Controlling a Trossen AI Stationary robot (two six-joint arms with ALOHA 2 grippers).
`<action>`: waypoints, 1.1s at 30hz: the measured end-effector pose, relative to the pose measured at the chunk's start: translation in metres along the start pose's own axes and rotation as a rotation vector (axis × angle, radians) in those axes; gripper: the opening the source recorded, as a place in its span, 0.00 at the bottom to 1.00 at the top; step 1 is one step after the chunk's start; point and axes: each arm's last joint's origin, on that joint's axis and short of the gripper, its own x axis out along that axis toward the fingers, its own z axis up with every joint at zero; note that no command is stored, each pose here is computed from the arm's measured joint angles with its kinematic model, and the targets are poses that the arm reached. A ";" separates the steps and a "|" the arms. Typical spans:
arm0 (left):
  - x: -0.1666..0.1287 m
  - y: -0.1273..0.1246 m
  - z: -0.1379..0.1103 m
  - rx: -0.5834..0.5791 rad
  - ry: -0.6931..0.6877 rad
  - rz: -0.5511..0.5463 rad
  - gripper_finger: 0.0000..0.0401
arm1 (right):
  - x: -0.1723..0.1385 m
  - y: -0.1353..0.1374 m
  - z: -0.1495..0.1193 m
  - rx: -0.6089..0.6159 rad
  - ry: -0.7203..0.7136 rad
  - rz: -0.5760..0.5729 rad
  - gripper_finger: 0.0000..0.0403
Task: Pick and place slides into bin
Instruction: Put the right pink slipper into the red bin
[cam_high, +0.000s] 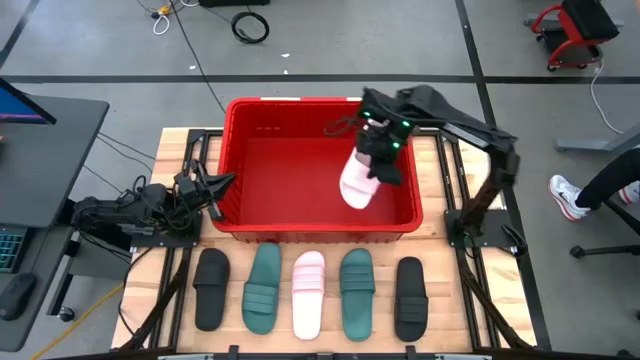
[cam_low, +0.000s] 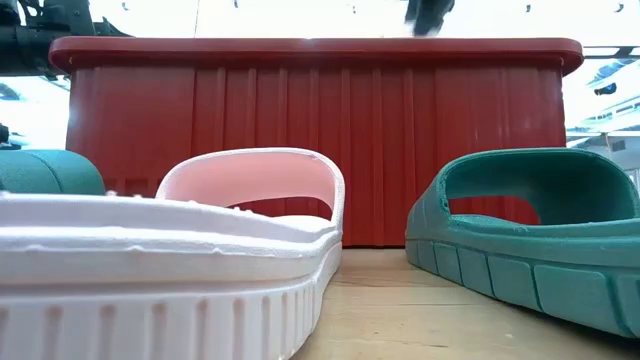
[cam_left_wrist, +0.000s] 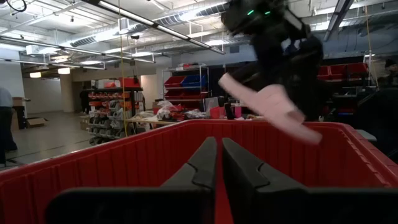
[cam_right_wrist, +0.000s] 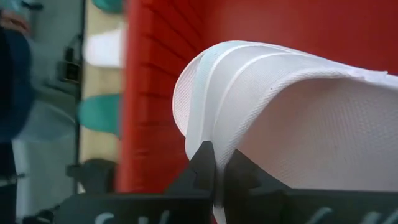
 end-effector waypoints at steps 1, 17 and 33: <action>0.000 0.000 0.000 0.000 0.000 0.000 0.08 | 0.005 -0.009 0.003 -0.010 0.022 -0.004 0.02; 0.000 0.000 0.000 0.000 0.000 0.000 0.06 | 0.105 -0.100 -0.017 -0.089 0.345 0.130 0.02; 0.000 0.000 0.000 0.000 0.000 0.000 0.06 | 0.150 -0.143 -0.071 -0.085 0.449 0.070 0.03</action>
